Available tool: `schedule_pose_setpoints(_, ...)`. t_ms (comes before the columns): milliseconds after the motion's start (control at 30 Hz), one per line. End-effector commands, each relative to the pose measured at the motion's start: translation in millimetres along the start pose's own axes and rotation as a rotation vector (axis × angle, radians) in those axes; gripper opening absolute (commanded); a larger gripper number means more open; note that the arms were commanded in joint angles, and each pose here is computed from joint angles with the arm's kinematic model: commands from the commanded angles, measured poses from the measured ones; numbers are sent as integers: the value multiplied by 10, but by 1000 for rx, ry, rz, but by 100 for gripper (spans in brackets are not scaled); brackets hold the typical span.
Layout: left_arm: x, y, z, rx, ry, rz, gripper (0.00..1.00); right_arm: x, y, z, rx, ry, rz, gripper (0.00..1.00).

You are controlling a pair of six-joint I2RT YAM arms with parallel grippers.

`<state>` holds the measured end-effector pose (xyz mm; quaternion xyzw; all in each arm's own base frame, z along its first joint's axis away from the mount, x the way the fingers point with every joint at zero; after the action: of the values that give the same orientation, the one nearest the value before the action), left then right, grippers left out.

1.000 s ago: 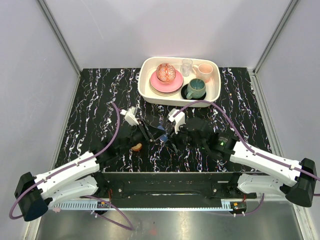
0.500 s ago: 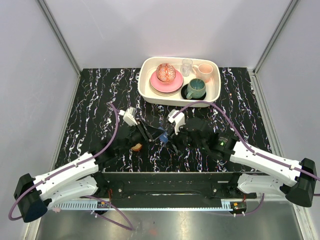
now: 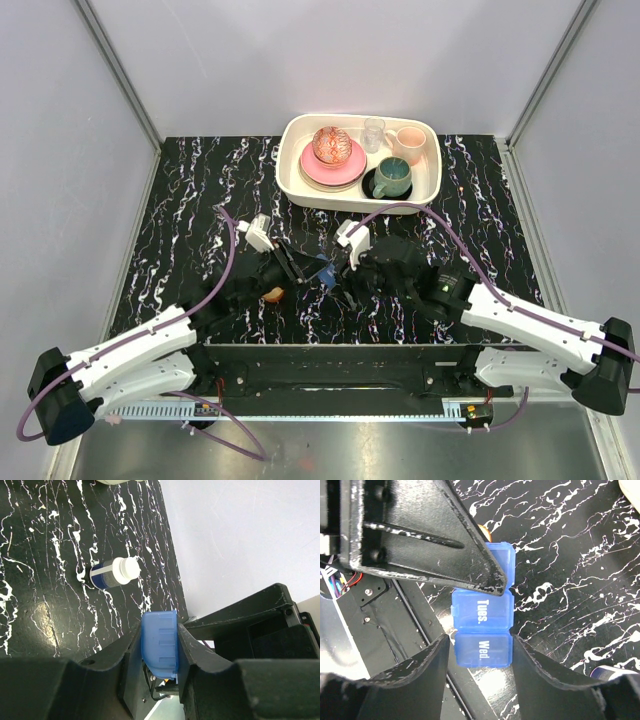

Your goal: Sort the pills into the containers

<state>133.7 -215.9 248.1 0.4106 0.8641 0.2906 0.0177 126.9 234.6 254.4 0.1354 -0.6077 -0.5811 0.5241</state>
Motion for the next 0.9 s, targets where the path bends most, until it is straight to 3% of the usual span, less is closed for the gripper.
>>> schedule_pose_setpoints(0, 2, 32, -26, -2, -17, -34, 6, 97, 69, 54, 22, 45, -50, 59)
schedule_pose_setpoints(167, -3, 30, -28, 0, -16, -32, 5, 108, 37, 47, 29, 42, -36, 60)
schedule_pose_setpoints(300, -5, 31, -32, 3, -17, -30, 4, 111, 24, 40, 31, 37, -31, 53)
schedule_pose_setpoints(567, -8, 35, -54, 4, -25, -30, 4, 77, -26, 31, 37, 35, -3, 60)
schedule_pose_setpoints(700, -9, 30, -54, 6, -26, -25, 4, 46, -31, 14, 36, 20, 4, 52)
schedule_pose_setpoints(833, -11, 23, -41, 6, -27, -24, 3, 58, -24, 11, 34, 15, -3, 31)
schedule_pose_setpoints(867, -9, 15, -40, 2, -30, -18, 3, 76, -14, 17, 30, 18, -10, 31)
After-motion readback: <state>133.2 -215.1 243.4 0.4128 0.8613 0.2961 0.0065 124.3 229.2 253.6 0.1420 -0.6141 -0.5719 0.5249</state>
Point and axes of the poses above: each gripper's point midway between its finger pads, its own x axis back along the fingers, its own z axis along the line the jaws close on, y = z × x, the point moved 9 cm from there along x, back along the fingers, and after that the axes turned 4 degrees about -x, right-handed, at the moved point
